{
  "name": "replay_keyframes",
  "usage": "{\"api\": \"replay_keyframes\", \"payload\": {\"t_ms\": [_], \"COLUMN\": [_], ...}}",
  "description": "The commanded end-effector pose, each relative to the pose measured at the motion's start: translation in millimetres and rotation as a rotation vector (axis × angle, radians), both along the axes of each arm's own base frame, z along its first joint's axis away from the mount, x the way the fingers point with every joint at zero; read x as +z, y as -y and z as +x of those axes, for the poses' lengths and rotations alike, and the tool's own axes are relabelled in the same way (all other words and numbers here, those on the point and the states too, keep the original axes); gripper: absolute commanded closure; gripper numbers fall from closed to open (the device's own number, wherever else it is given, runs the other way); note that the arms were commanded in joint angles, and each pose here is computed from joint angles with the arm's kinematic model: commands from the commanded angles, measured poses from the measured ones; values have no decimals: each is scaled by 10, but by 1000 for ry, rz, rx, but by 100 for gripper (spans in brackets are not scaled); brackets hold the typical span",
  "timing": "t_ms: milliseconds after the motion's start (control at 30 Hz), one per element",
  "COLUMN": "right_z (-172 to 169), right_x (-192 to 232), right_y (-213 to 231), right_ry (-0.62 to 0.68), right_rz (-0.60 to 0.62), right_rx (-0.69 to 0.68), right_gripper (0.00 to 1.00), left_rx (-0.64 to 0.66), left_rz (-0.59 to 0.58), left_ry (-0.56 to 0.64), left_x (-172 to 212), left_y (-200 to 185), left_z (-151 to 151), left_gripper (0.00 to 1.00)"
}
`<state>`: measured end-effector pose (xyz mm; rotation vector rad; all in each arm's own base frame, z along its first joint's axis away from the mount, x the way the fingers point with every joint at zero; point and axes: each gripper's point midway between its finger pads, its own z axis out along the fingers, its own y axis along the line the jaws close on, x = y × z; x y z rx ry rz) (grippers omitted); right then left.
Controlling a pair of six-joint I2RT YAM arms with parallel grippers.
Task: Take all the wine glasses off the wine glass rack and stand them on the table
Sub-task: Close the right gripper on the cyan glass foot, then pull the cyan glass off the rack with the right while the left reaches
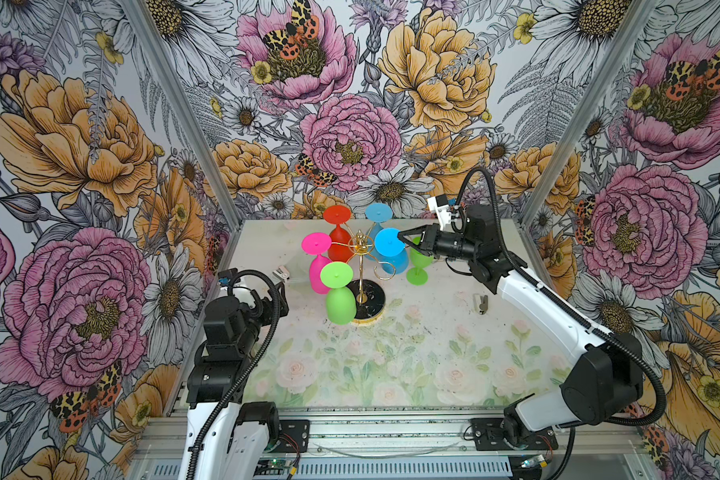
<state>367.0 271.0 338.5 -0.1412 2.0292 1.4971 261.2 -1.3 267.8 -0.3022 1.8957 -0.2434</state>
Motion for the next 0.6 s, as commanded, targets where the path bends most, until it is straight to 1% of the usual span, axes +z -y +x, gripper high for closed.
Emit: {"api": "replay_keyframes", "payload": {"t_ms": [0,333,567], "right_z": [-148,-302,-440], "right_x": [101,160,90], "right_y": [9,105,205], "right_ry": [47,66,63], "right_rz": [-1,1,-3], "right_rx": [26,11,-1], "right_gripper": [100,100,100], "left_rx": [-6,-27,-92], "left_rz": [-21,-40,-62], "left_ry": [18,61,104], "left_x": [21,118,234], "left_y": [10,55,172], "left_z": [17,-6,-33], "left_gripper": [7,7,6]}}
